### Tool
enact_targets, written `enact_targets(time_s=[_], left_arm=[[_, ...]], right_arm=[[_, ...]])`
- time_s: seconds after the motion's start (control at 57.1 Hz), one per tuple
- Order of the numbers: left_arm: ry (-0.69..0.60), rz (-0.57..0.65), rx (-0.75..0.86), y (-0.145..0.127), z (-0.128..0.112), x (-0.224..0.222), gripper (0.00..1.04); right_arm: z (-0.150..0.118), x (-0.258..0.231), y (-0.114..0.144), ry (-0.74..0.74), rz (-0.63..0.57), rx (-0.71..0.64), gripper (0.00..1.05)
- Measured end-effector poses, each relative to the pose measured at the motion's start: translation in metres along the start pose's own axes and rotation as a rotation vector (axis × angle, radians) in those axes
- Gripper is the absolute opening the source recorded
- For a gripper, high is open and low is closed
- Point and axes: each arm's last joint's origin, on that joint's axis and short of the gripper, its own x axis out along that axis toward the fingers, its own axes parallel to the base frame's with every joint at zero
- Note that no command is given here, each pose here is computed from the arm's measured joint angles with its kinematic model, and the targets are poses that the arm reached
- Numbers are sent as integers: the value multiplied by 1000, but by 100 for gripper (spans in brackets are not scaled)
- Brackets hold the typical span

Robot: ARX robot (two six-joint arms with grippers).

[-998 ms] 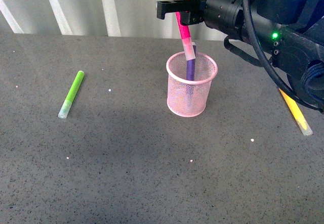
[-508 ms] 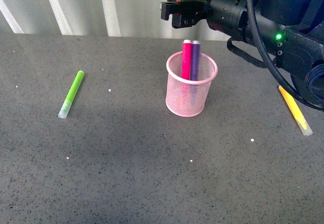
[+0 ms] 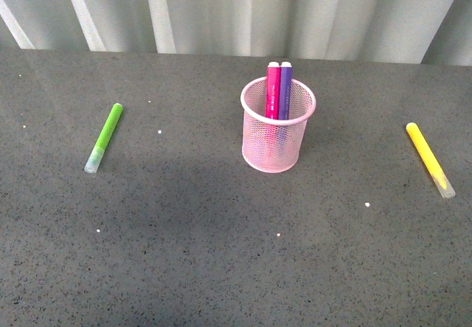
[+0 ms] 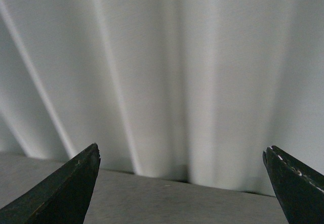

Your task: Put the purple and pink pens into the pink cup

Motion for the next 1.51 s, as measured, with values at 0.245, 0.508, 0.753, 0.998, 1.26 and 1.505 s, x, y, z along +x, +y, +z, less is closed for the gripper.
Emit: enact_targets(time_s=[0.245,0.508,0.753,0.998,1.26,1.505], left_arm=[[0,0,0,0,0,0,98],[0,0,0,0,0,0,98],[0,0,0,0,0,0,98],[0,0,0,0,0,0,98],[0,0,0,0,0,0,98],[0,0,0,0,0,0,98]], right_arm=[[54,-107,-29,-92,-97,-121,98],[53,-205,-33,-58,-220,-132,90],[19,-222,-20,45,-239,-101,42],[2,-234,-16,42,-225,-102,3],[-7,-242,-15,38,-224,-102,3],[-13,-249,-14,34,-224,-102,3]])
